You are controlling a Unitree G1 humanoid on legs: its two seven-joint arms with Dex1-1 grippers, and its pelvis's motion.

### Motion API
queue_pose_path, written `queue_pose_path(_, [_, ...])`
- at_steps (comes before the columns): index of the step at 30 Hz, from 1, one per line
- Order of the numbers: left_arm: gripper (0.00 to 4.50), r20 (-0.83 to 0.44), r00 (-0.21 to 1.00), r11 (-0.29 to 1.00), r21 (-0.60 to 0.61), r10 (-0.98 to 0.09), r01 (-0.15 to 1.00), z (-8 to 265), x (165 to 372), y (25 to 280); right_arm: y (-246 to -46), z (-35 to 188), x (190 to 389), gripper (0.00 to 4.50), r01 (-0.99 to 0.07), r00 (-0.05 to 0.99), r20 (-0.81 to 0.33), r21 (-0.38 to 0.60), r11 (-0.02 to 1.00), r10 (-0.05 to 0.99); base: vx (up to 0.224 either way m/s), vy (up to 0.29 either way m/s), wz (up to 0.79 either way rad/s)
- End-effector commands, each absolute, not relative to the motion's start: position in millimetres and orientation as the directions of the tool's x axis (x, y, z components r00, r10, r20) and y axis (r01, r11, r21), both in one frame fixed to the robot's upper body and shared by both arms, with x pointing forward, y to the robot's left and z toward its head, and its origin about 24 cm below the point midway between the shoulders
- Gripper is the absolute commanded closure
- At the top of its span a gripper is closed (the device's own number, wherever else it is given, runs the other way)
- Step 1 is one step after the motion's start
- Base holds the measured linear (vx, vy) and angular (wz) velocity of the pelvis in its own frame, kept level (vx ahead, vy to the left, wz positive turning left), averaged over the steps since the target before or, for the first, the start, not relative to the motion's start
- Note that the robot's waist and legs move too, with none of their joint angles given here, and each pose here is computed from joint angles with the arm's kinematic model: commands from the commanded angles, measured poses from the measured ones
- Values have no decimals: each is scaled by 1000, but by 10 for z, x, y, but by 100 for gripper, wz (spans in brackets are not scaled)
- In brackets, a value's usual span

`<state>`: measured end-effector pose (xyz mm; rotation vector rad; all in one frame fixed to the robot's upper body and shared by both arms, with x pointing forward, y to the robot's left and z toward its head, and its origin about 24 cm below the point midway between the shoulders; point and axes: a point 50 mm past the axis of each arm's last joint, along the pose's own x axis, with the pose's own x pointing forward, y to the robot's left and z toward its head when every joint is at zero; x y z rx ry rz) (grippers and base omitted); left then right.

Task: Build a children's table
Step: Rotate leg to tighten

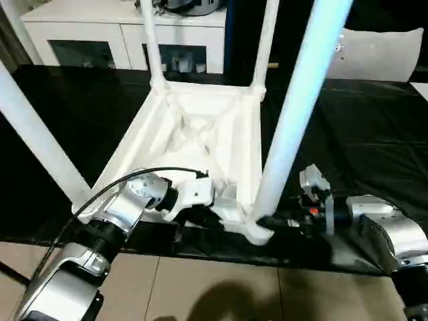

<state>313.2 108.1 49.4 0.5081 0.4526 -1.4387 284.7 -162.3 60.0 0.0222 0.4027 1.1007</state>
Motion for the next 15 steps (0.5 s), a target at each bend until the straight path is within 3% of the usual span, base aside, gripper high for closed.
queue_pose_path(1, [450,-501,147,127,74,-853,989,548,3153,807,-1500,590,3039,245,-752,550,-339,197,629,763,0,0,0])
queue_pose_path(3, [450,-466,247,256,47,-850,966,538,3213,668,-1419,540,3205,246,-594,681,-375,217,774,628,0,0,0])
queue_pose_path(6, [450,-450,350,374,38,-821,927,536,3281,536,-1291,542,3286,248,-512,739,-372,233,827,562,0,0,0])
queue_pose_path(10, [450,-443,410,428,65,-797,901,561,3318,423,-1179,545,3296,248,-543,743,-364,164,824,562,0,0,0])
queue_pose_path(11, [450,-444,412,428,70,-796,901,563,3319,414,-1162,548,3293,215,-556,739,-356,159,816,572,0,0,0])
queue_pose_path(15, [450,-449,410,416,91,-794,905,582,3317,407,-1174,581,3267,179,-591,721,-319,180,786,615,0,0,0])
